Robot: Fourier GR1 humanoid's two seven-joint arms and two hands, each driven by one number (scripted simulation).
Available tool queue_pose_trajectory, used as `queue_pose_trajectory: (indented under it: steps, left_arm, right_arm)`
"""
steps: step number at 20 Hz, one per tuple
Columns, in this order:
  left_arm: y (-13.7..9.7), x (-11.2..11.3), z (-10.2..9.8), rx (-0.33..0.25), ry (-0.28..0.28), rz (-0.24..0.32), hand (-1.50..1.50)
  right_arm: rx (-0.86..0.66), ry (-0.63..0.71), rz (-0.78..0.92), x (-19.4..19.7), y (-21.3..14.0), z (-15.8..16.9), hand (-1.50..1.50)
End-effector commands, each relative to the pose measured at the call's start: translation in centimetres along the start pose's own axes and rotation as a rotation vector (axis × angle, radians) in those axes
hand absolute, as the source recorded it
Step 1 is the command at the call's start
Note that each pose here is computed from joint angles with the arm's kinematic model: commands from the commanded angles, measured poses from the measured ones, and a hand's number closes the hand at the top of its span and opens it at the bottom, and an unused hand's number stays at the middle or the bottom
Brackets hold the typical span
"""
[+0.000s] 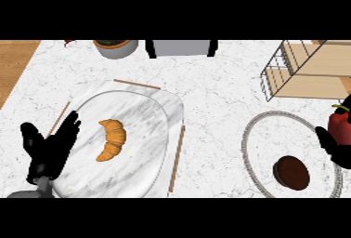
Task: Pick the bell pepper from the placemat and place it in the tiered shelf
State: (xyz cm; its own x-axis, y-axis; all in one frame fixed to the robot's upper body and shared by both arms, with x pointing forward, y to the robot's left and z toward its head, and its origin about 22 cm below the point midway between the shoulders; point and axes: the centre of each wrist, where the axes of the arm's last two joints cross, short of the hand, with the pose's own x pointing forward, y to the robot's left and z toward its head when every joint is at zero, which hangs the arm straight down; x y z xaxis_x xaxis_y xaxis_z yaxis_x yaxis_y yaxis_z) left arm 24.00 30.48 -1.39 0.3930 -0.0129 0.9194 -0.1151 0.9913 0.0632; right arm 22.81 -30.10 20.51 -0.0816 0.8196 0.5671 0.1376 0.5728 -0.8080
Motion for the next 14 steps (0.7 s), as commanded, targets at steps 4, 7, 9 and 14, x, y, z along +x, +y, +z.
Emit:
queue_pose_trajectory:
  steps: [4,7,9,14]
  left_arm:
    - [-2.0,-0.3,-0.8,-0.029,0.052,-0.010,0.00]
    - [-0.3,-0.5,-0.4,-0.045,0.071,0.006,0.00]
    - [-1.3,-1.6,-0.7,-0.040,0.054,0.009,0.00]
    - [-1.8,-1.1,-0.5,-0.056,0.062,0.000,0.00]
  right_arm:
    - [-0.143,0.023,-0.019,0.6,-10.7,0.4,1.50]
    - [-0.171,0.066,-0.075,1.4,-14.2,-1.4,1.50]
    - [-0.160,0.099,-0.075,0.0,-14.2,-2.6,1.50]
    - [-0.211,0.143,-0.092,-0.1,-16.4,-5.8,1.50]
